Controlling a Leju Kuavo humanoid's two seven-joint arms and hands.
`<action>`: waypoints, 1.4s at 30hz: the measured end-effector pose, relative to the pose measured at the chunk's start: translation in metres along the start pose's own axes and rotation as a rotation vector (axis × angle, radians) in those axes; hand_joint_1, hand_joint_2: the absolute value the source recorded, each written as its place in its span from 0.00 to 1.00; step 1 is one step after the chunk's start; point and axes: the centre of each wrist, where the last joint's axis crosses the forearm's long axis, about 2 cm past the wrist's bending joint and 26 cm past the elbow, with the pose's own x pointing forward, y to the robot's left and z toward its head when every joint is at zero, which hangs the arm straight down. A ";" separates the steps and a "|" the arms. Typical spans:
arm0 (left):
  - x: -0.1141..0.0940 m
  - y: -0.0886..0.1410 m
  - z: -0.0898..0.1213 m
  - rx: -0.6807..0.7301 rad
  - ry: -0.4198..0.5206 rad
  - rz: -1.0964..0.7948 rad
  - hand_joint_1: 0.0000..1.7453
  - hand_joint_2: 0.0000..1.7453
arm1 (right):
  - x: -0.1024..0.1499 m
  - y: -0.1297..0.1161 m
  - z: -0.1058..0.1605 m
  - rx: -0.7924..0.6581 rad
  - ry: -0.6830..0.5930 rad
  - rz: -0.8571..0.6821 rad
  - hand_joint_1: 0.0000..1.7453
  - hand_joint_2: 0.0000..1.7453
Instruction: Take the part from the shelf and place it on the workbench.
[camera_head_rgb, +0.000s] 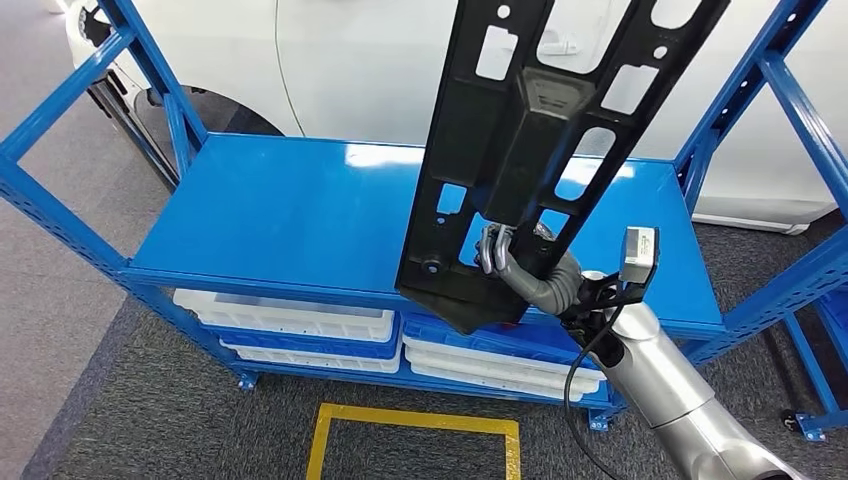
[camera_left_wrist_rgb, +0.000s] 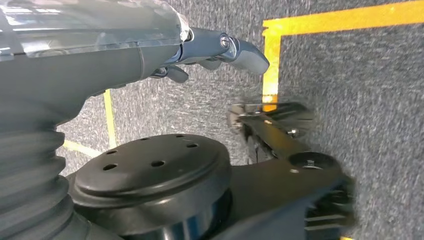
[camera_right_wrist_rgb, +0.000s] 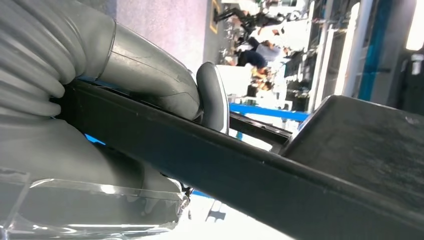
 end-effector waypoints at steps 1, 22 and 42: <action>0.000 0.000 0.000 -0.002 0.001 -0.002 0.00 1.00 | -0.002 0.001 0.003 -0.009 0.008 0.002 0.98 1.00; 0.008 -0.001 -0.001 -0.035 0.000 -0.047 0.00 1.00 | 0.008 0.003 0.033 -0.093 -0.010 0.084 0.98 1.00; 0.011 0.000 -0.001 -0.033 -0.001 -0.070 0.00 1.00 | 0.019 -0.001 0.047 -0.156 -0.064 0.130 0.98 1.00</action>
